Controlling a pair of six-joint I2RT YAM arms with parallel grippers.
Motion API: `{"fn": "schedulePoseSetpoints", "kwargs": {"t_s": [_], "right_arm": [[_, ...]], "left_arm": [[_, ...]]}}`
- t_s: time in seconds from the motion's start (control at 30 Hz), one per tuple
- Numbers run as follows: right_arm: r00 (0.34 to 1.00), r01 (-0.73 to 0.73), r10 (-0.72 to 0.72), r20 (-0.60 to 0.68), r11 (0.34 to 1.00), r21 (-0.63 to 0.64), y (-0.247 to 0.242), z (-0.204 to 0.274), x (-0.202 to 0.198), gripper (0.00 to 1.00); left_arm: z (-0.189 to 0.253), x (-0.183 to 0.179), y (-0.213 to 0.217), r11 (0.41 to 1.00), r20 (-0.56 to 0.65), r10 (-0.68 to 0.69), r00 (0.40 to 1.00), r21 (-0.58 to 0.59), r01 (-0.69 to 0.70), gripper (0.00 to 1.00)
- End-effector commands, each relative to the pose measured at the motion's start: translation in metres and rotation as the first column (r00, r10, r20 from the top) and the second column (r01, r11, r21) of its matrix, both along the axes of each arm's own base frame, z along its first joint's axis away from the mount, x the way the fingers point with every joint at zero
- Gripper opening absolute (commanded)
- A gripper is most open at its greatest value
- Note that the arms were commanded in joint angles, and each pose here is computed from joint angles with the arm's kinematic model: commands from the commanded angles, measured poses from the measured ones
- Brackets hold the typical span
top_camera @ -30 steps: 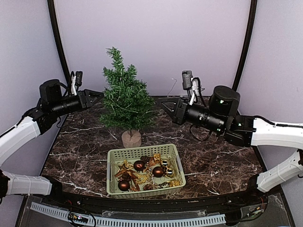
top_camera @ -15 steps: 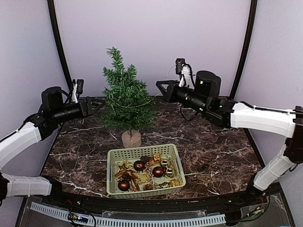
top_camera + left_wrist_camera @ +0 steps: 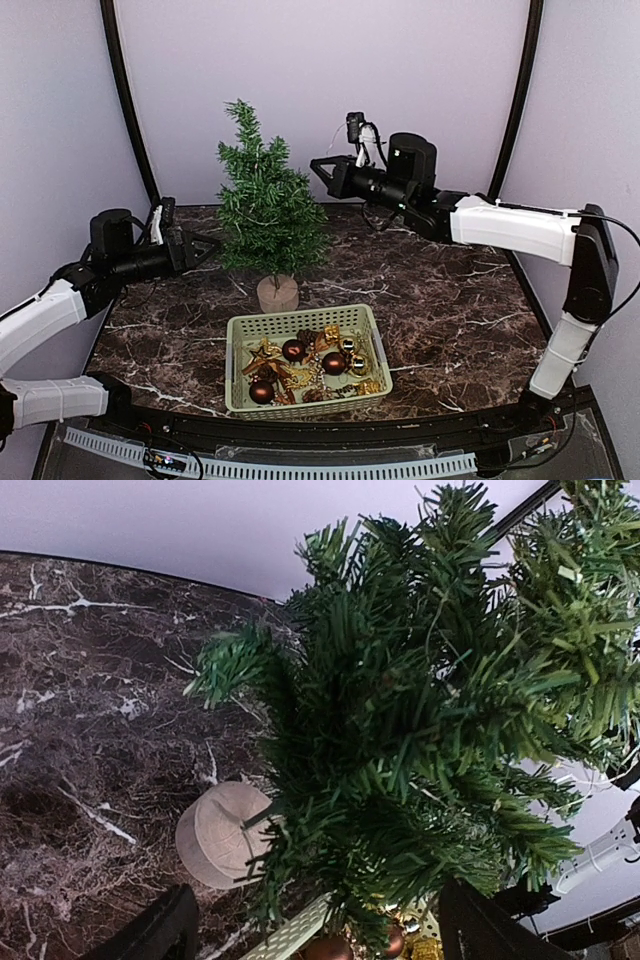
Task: Decorate the small christmas tree
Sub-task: Wrap the side of the string light in the gap of the branches.
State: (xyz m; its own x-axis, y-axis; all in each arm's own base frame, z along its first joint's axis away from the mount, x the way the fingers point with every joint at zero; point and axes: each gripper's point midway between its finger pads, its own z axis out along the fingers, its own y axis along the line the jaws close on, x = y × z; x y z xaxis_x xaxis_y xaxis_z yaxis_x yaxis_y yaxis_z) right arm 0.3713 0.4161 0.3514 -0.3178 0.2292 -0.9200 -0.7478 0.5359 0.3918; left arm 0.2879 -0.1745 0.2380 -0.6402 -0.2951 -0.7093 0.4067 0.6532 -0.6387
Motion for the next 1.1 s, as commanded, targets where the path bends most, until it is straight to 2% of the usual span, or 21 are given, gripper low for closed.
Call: {"fn": "schedulePoseSetpoints", "kwargs": {"t_s": [0.0, 0.13, 0.23, 0.3, 0.37, 0.4, 0.43, 0.5, 0.63, 0.7, 0.9, 1.07], "right_arm": [[0.998, -0.045, 0.041, 0.056, 0.997, 0.066, 0.004, 0.031, 0.009, 0.0], [0.996, -0.064, 0.06, 0.061, 0.996, 0.066, 0.008, 0.034, 0.008, 0.0], [0.999, -0.02, 0.018, 0.03, 0.999, 0.044, 0.008, 0.021, 0.022, 0.0], [1.0, -0.003, 0.003, 0.002, 0.999, 0.039, 0.009, 0.008, 0.032, 0.0], [1.0, 0.004, -0.003, -0.028, 0.999, 0.039, 0.009, -0.005, 0.042, 0.0], [0.999, 0.003, -0.001, -0.044, 0.999, 0.041, 0.009, -0.011, 0.044, 0.0], [0.999, 0.004, -0.002, -0.053, 0.999, 0.039, 0.009, -0.016, 0.047, 0.0], [0.998, 0.005, -0.003, -0.066, 1.0, 0.031, 0.011, -0.026, 0.049, 0.0], [0.994, -0.018, 0.019, -0.105, 1.0, 0.012, 0.014, -0.044, 0.047, 0.0], [0.992, -0.033, 0.034, -0.122, 0.999, 0.01, 0.013, -0.05, 0.041, 0.0], [0.976, -0.111, 0.11, -0.189, 0.994, 0.004, 0.014, -0.072, 0.015, 0.0], [0.966, -0.139, 0.136, -0.22, 0.99, 0.005, 0.018, -0.079, -0.013, 0.0]], "left_arm": [[-0.006, -0.006, -0.009, 0.996, -0.035, -0.04, 0.999, -0.075, 0.038, 0.86], [-0.01, -0.004, -0.011, 0.996, -0.044, -0.052, 0.998, -0.073, 0.049, 0.87], [-0.012, -0.001, -0.015, 0.994, -0.051, -0.069, 0.996, -0.091, 0.065, 0.87], [-0.012, 0.0, -0.019, 0.99, -0.051, -0.084, 0.995, -0.115, 0.078, 0.82], [-0.013, 0.003, -0.021, 0.987, -0.053, -0.091, 0.994, -0.137, 0.083, 0.67], [-0.015, 0.006, -0.021, 0.987, -0.061, -0.08, 0.995, -0.147, 0.07, 0.54], [-0.016, 0.007, -0.02, 0.987, -0.064, -0.071, 0.995, -0.15, 0.061, 0.48], [-0.019, 0.011, -0.02, 0.986, -0.066, -0.056, 0.996, -0.161, 0.045, 0.27], [-0.014, 0.023, -0.015, 0.987, -0.042, -0.003, 0.999, -0.162, -0.004, 0.06], [-0.014, 0.03, -0.009, 0.988, -0.034, 0.023, 0.999, -0.149, -0.028, 0.0], [-0.015, 0.054, 0.004, 0.986, -0.018, 0.02, 1.0, -0.164, -0.023, 0.0], [0.001, 0.081, 0.01, 0.988, 0.06, -0.009, 0.998, -0.154, 0.018, 0.0]]}}
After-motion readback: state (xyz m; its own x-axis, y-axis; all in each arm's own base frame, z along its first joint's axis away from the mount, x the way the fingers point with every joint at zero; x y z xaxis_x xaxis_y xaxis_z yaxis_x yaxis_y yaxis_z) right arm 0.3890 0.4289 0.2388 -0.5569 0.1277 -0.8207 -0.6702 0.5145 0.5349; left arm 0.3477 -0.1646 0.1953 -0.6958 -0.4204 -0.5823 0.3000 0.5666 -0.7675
